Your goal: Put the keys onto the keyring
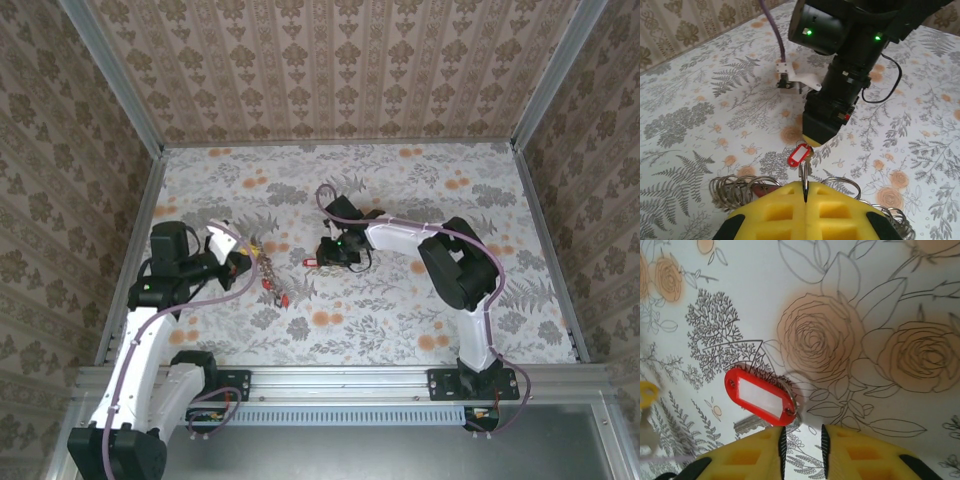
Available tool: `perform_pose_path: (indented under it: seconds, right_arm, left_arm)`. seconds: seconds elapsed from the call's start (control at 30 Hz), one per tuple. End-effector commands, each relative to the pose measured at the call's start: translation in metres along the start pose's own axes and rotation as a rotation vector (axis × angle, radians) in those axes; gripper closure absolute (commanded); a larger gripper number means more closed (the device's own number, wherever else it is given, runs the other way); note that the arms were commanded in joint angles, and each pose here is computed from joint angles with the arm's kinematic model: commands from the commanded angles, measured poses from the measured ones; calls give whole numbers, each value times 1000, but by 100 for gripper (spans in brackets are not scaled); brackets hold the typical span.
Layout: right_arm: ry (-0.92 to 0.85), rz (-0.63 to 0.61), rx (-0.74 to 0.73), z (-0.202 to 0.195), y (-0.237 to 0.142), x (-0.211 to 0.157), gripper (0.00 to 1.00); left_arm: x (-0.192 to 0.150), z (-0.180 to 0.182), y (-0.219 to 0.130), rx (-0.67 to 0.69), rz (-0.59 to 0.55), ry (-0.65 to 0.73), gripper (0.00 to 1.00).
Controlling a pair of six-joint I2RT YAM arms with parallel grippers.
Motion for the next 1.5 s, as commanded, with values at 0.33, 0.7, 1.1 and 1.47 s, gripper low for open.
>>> perform_pose_path:
  seconds: [0.33, 0.7, 1.1, 1.47]
  right_arm:
    - [-8, 58, 30, 6, 14, 14, 74]
    - [-5, 77, 57, 5, 16, 10, 80]
    - [-64, 42, 138, 15, -5, 6, 98]
    - [-460, -163, 369, 24, -91, -34, 100]
  left_arm:
    - [7, -10, 0, -54, -48, 37, 100]
    - [9, -14, 0, -81, -67, 54, 100]
    - [10, -21, 1, -132, -68, 91, 100]
    - [23, -49, 11, -251, -101, 300, 100]
Point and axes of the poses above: each hand's point on the last joint's axis, 136 mm out from that joint toward the fingers, its own y axis out along the fingers, its own z axis along the line the jaws close on, x = y × z, the point moved 8 cm from there along -y, back along the fingers, and after that the axes turned 12 degrees about y, right-handed, at the moved point
